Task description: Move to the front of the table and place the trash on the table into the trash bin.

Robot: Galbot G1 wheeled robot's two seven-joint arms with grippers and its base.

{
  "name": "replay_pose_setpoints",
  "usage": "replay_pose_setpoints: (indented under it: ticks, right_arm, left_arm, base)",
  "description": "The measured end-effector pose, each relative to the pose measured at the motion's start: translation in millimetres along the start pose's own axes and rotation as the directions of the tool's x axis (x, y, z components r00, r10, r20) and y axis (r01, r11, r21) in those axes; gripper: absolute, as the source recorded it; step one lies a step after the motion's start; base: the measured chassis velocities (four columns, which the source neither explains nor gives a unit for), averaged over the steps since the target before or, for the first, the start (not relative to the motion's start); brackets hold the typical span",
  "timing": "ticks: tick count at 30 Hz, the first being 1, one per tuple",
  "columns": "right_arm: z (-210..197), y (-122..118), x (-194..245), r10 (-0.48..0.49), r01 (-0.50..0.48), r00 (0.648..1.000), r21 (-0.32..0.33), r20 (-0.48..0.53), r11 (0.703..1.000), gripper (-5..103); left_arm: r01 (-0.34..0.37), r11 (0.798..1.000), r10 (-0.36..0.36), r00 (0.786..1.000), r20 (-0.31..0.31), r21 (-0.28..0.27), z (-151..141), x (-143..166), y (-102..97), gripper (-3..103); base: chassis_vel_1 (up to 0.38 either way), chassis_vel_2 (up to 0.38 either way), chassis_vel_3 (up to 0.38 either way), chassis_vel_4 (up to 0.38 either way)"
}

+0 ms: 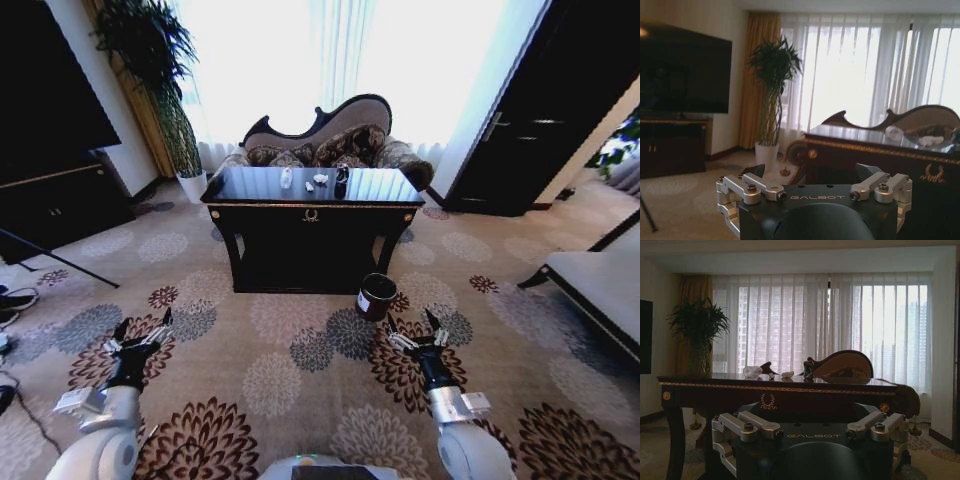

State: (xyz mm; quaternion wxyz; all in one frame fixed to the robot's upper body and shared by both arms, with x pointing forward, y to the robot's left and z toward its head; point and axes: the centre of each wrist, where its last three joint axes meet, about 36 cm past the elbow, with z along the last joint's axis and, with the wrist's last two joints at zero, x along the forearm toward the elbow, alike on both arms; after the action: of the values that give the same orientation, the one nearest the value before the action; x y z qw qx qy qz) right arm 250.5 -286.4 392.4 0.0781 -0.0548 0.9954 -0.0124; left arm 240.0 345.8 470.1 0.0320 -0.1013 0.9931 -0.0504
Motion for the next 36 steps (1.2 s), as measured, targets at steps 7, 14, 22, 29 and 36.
replay_pose_setpoints:
  ticks: [7, 14, 22, 29, 36]
  right_arm:
    - [3, -4, 5, 0.003, -0.003, 1.000, -0.046, -0.002, 0.999, 100]
    - [-4, -2, 5, -0.001, 0.001, 1.000, -0.050, 0.014, 0.999, 100]
    - [-14, -3, 4, 0.006, -0.004, 1.000, -0.045, 0.030, 0.999, 100]
    - [-22, -7, 3, 0.016, -0.014, 0.999, -0.036, 0.050, 0.999, 100]
    - [-32, -5, -1, 0.014, -0.011, 0.998, -0.053, 0.066, 0.999, 100]
  left_arm:
    - [0.001, 1.000, -0.001, 1.000, 0.018, -0.016, -6, 3, 0.2, 100]
    - [0.014, 1.000, -0.014, 1.000, 0.015, -0.017, -6, 5, -1.4, 100]
    - [0.010, 1.000, -0.009, 1.000, 0.015, -0.025, -12, 7, -4.6, 100]
    - [0.004, 0.999, -0.002, 0.999, 0.045, -0.036, -27, 9, -6.6, 100]
    - [0.006, 0.999, -0.004, 0.998, 0.057, -0.039, -40, 10, -4.4, 100]
  base:
    - [0.000, 0.000, 0.000, 0.000]
    - [0.000, 0.000, 0.000, 0.000]
    - [0.000, 0.000, 0.000, 0.000]
    - [0.000, 0.000, 0.000, 0.000]
    - [0.000, 0.000, 0.000, 0.000]
